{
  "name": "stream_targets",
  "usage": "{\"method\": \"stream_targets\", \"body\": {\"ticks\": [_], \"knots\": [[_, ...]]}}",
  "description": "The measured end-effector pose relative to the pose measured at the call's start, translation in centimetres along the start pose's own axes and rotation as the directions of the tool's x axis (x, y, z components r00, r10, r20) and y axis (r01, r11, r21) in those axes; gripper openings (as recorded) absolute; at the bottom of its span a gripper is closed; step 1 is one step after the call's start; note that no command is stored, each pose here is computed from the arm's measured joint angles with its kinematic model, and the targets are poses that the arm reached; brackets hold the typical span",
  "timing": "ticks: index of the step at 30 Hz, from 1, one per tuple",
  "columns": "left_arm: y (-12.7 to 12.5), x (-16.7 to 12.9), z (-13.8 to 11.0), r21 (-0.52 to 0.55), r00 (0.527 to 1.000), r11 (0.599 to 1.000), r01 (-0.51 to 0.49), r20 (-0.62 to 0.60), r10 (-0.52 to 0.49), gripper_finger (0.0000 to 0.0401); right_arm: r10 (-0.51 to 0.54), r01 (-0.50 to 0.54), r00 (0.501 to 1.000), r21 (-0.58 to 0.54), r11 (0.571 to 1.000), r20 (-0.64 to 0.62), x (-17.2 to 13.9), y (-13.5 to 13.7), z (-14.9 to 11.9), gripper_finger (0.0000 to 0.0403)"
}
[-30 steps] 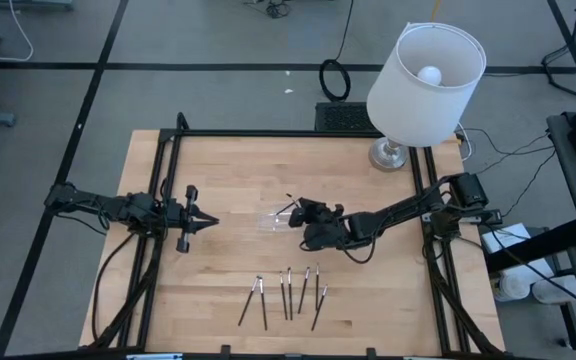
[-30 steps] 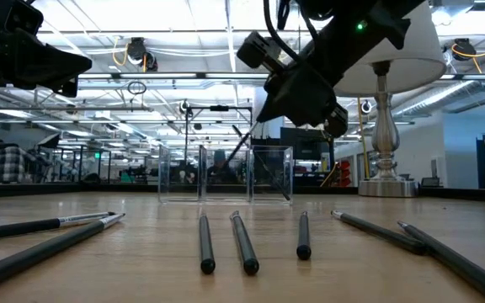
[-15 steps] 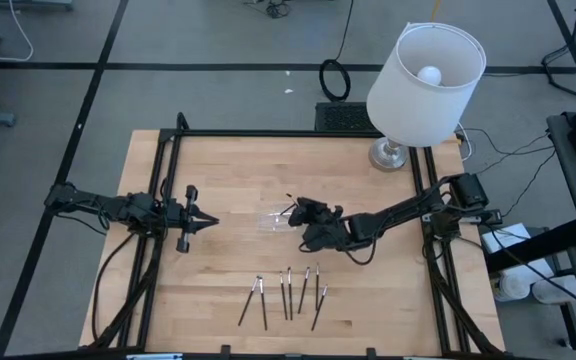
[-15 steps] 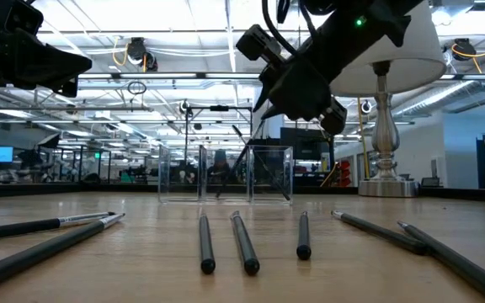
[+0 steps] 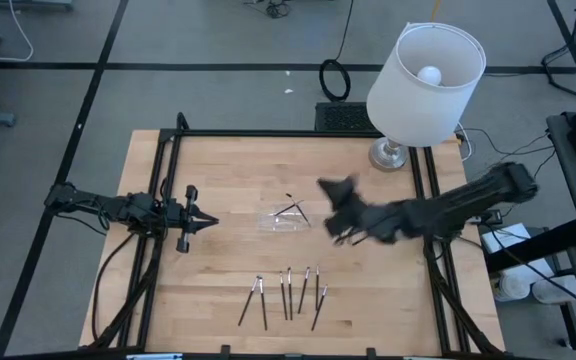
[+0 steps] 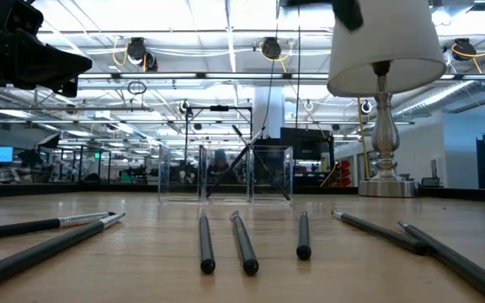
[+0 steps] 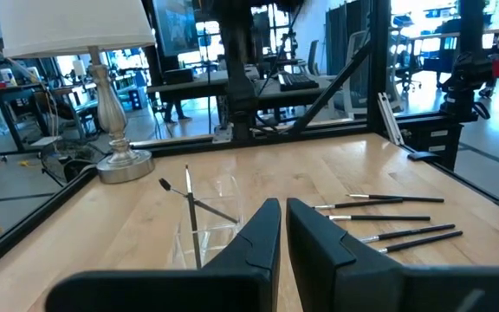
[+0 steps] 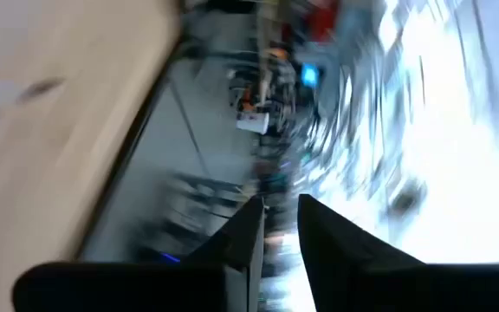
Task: Pick & Place Makeup Supplies
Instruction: Put the makeup brush into the transparent organizer
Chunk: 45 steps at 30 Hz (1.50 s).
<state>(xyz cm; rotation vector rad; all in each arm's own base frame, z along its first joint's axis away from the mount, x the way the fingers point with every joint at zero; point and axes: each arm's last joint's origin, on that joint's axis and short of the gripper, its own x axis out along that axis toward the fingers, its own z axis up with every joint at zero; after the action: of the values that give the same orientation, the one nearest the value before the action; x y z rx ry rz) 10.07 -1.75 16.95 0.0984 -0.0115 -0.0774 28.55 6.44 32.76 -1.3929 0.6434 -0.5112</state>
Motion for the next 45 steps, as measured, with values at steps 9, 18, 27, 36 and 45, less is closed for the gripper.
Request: {"method": "stream_targets", "body": {"ticks": [9, 18, 27, 36, 45], "knots": [[0.0, 0.0, 0.0, 0.000, 1.000, 1.000, 0.000, -0.001, 0.000, 0.0031, 0.028, -0.464, 0.874, 0.816, 0.344, 0.485, -2.6, -4.3, -6.5, 0.0065], [0.0, 0.0, 0.0, 0.000, 1.000, 1.000, 0.000, -0.001, 0.000, 0.0031, -0.046, -0.770, 0.620, 0.619, 0.155, 0.783, -1.8, 5.6, -7.0, 0.0065], [0.0, 0.0, 0.0, 0.000, 1.000, 1.000, 0.000, 0.000, 0.000, 0.0031, -0.236, -0.769, 0.599, 0.632, 0.096, 0.765, -2.9, 10.5, -10.0, 0.0065], [0.0, 0.0, 0.0, -0.154, 1.000, 0.988, 0.001, 0.000, -0.001, 0.0031, -0.282, -0.778, 0.587, 0.625, 0.064, 0.759, -3.8, 11.2, -11.2, 0.0065], [0.0, 0.0, 0.0, -0.154, 1.000, 0.988, 0.001, 0.000, -0.001, 0.0031, -0.281, -0.775, 0.590, 0.628, 0.065, 0.757, -3.9, 11.3, -11.3, 0.0065]]}}
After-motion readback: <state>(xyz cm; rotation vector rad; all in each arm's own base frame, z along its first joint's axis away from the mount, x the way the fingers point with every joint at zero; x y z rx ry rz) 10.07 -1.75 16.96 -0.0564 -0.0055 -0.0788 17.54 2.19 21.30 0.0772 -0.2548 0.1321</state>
